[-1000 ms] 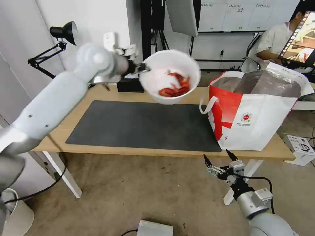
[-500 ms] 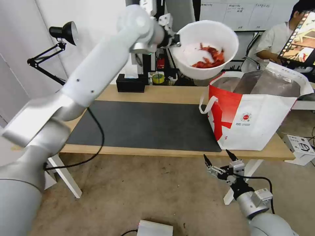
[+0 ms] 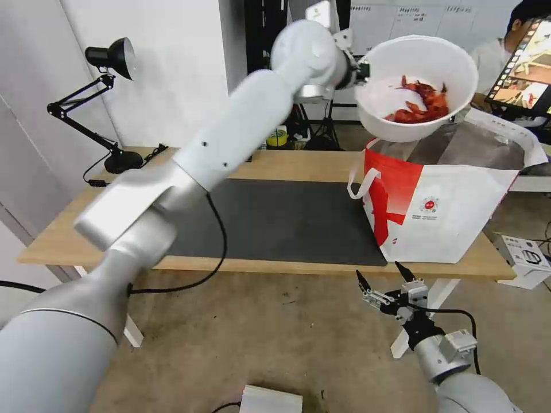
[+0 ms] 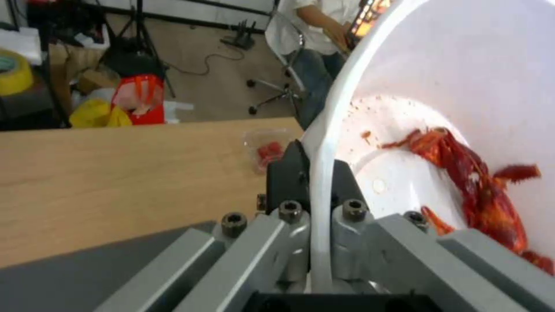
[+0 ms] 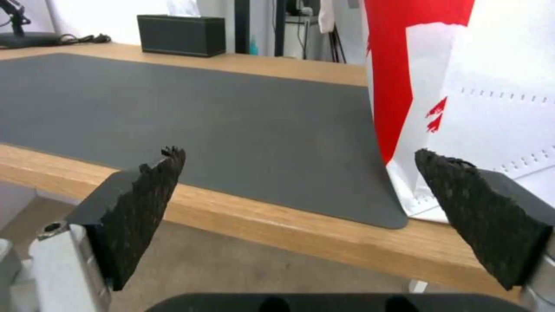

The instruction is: Pick up the trash from the table and place it into the takeout bag.

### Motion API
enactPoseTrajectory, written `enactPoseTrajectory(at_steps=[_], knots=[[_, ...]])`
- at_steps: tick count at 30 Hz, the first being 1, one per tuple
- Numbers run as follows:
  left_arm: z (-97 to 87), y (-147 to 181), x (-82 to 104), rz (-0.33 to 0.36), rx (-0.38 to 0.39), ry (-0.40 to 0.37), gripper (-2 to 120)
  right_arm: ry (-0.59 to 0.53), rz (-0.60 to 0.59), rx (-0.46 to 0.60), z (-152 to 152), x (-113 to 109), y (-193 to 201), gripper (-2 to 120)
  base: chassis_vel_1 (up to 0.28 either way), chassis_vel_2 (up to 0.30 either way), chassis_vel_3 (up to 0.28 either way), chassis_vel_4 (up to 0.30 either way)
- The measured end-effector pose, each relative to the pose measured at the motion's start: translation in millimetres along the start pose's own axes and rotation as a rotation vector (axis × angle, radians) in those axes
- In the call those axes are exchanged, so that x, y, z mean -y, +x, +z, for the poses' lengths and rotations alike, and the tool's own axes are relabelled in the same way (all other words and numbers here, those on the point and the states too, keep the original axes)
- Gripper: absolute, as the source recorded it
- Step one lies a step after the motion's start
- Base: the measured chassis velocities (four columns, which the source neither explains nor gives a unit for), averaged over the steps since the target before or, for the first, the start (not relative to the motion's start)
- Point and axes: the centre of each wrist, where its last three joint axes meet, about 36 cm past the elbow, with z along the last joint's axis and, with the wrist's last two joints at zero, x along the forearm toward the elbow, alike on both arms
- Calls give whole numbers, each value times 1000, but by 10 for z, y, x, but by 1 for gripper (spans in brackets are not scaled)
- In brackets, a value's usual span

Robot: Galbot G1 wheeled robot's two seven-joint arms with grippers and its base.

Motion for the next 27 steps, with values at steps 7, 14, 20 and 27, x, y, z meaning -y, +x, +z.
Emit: enactPoseTrajectory(at_steps=[7, 14, 20, 27], knots=[[150, -136, 58, -51, 15, 0, 0, 0, 0, 0, 0, 0, 0, 100, 0, 0, 0, 0], [335, -241, 35, -85, 74, -3, 0, 0, 0, 0, 0, 0, 0, 100, 0, 0, 0, 0], [588, -291, 125, -82, 105, -100, 0, 0, 0, 0, 0, 0, 0, 100, 0, 0, 0, 0], [670, -293, 218, -73, 117, -178, 0, 0, 0, 0, 0, 0, 0, 100, 0, 0, 0, 0]])
